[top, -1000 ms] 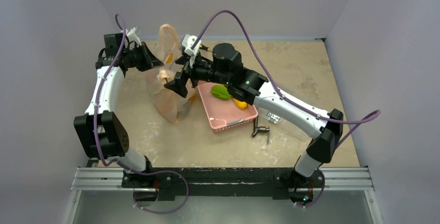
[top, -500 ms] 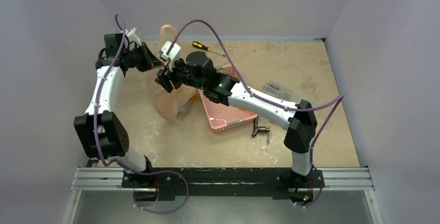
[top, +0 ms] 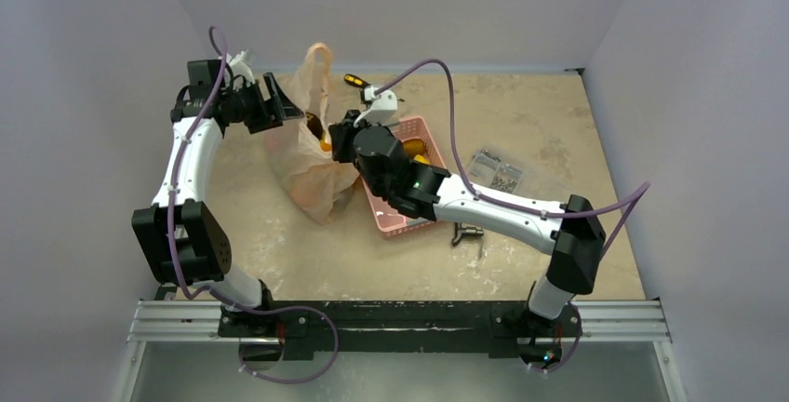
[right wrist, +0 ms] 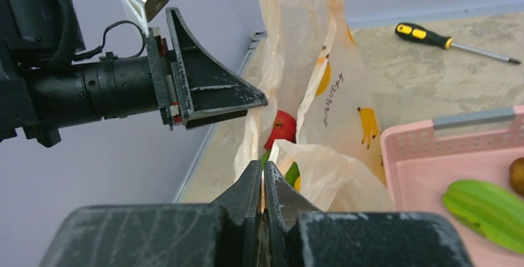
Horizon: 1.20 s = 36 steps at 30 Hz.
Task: Take the fake fruits out of the plastic bag
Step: Adjust the plastic bag at the center of the board.
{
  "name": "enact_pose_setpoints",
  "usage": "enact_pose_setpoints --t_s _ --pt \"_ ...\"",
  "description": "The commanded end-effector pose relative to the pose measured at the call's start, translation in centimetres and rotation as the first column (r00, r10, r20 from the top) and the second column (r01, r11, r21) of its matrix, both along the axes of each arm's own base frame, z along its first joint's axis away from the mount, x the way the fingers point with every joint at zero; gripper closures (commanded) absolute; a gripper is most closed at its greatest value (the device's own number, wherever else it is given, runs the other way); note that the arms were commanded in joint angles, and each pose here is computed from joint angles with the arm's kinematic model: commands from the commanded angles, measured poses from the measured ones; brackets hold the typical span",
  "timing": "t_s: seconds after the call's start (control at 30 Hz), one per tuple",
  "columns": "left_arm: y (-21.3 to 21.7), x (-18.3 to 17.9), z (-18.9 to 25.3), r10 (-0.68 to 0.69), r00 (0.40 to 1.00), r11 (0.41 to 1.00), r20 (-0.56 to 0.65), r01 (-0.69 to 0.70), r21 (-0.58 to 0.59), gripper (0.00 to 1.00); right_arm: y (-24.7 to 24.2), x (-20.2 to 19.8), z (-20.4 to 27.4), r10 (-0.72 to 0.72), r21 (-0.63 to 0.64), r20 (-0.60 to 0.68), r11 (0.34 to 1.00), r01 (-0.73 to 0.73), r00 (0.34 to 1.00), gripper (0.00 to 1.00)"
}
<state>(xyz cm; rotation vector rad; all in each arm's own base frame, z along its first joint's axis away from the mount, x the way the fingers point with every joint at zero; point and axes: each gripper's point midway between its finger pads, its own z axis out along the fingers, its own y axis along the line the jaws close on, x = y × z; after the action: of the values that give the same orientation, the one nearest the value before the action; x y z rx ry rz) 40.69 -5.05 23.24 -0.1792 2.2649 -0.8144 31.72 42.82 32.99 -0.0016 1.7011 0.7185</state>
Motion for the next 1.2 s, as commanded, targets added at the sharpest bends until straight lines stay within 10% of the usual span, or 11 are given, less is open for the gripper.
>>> enact_pose_setpoints --t_s 0.0,0.2,0.4,0.77,0.97,1.17 --pt "-1.7 -0.2 1.9 -0.082 0.995 0.996 0.055 0.081 0.028 0.25 -0.4 -0.4 2.1 -0.081 0.192 -0.038 0.978 0.086 0.996 1.0" --pt "-3.5 -0.4 1.5 -0.134 0.99 0.99 0.053 0.132 0.041 0.39 -0.1 -0.5 1.6 -0.077 0.193 -0.07 0.977 0.089 0.995 1.0" --pt "-1.6 1.2 1.8 -0.07 0.994 0.997 0.08 0.066 0.048 1.0 -0.2 -1.3 -1.1 -0.066 0.218 -0.178 0.97 0.105 0.982 1.0" --pt "0.6 9.1 10.1 0.047 0.978 0.998 0.205 -0.039 -0.043 1.0 6.0 -6.5 -7.1 0.325 0.507 -0.434 0.859 -0.07 0.84 1.0" --pt "0.5 7.4 9.0 0.002 0.987 1.0 0.16 -0.003 0.002 1.0 8.8 -7.7 -10.0 0.43 0.499 -0.428 0.846 -0.189 0.795 1.0" --pt "2.7 4.2 4.5 0.068 0.993 0.984 0.092 -0.082 0.161 1.0 11.4 -11.1 -12.4 0.629 0.347 -0.369 0.776 -0.526 0.684 0.56"
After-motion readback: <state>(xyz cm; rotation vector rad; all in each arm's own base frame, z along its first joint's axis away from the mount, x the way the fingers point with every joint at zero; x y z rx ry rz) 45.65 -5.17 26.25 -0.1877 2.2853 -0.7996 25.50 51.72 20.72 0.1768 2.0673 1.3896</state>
